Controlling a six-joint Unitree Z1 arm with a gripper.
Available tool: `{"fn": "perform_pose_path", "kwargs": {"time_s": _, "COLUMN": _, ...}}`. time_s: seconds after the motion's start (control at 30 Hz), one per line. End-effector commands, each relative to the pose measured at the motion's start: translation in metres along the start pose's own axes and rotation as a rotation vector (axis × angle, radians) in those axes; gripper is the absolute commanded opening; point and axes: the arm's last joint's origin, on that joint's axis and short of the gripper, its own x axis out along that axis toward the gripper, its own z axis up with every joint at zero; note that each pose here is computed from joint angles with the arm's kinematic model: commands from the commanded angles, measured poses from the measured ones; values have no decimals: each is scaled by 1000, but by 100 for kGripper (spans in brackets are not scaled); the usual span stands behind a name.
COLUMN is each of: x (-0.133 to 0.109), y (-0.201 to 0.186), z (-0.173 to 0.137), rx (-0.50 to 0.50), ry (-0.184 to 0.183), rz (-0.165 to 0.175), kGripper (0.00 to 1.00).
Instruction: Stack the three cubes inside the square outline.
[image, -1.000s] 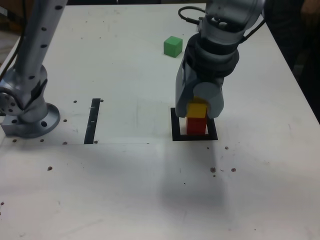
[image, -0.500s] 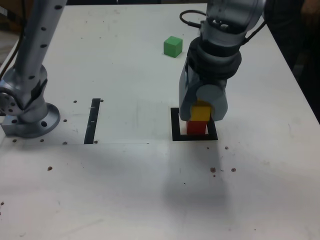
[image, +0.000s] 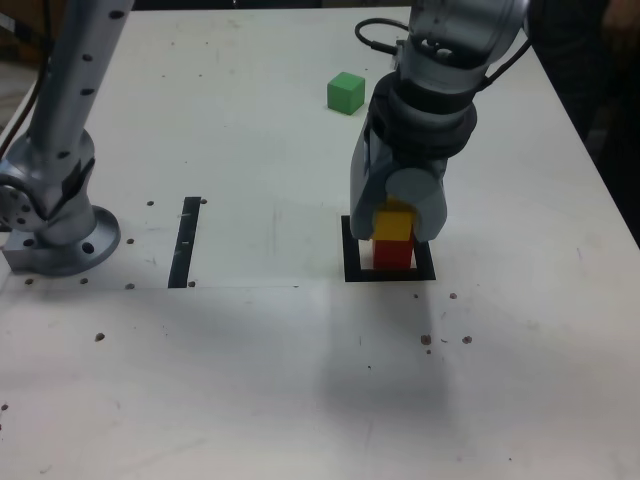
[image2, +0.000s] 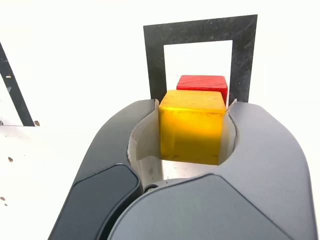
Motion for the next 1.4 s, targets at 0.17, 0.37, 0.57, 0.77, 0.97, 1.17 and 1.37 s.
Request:
{"fn": "perform_pose_path", "kwargs": {"time_s": 0.17, "x": 0, "y": -1, "z": 2, "rx": 2, "ry": -3, "rz": -1, "kGripper": 37}}
{"fn": "perform_pose_path", "kwargs": {"time_s": 0.37, "x": 2, "y": -1, "z": 2, "rx": 3, "ry": 2, "rz": 0, "kGripper": 40}}
{"fn": "perform_pose_path", "kwargs": {"time_s": 0.57, "x": 2, "y": -2, "z": 3, "rx": 4, "ry": -5, "rz": -4, "kGripper": 64}}
{"fn": "perform_pose_path", "kwargs": {"time_s": 0.77, "x": 3, "y": -2, "z": 3, "rx": 8, "ry": -4, "rz": -2, "kGripper": 97}}
{"fn": "perform_pose_path", "kwargs": {"time_s": 0.97, "x": 1, "y": 0, "z": 0, "rx": 9, "ry": 8, "rz": 6, "kGripper": 100}}
{"fn": "perform_pose_path", "kwargs": {"time_s": 1.17, "x": -23, "y": 13, "z": -26, "rx": 6, "ry": 11, "rz": 60, "kGripper": 100}}
{"fn": "perform_pose_path", "kwargs": {"time_s": 1.37, "x": -48, "y": 50, "z": -68, "rx": 1, "ry": -38, "rz": 151, "kGripper": 100}}
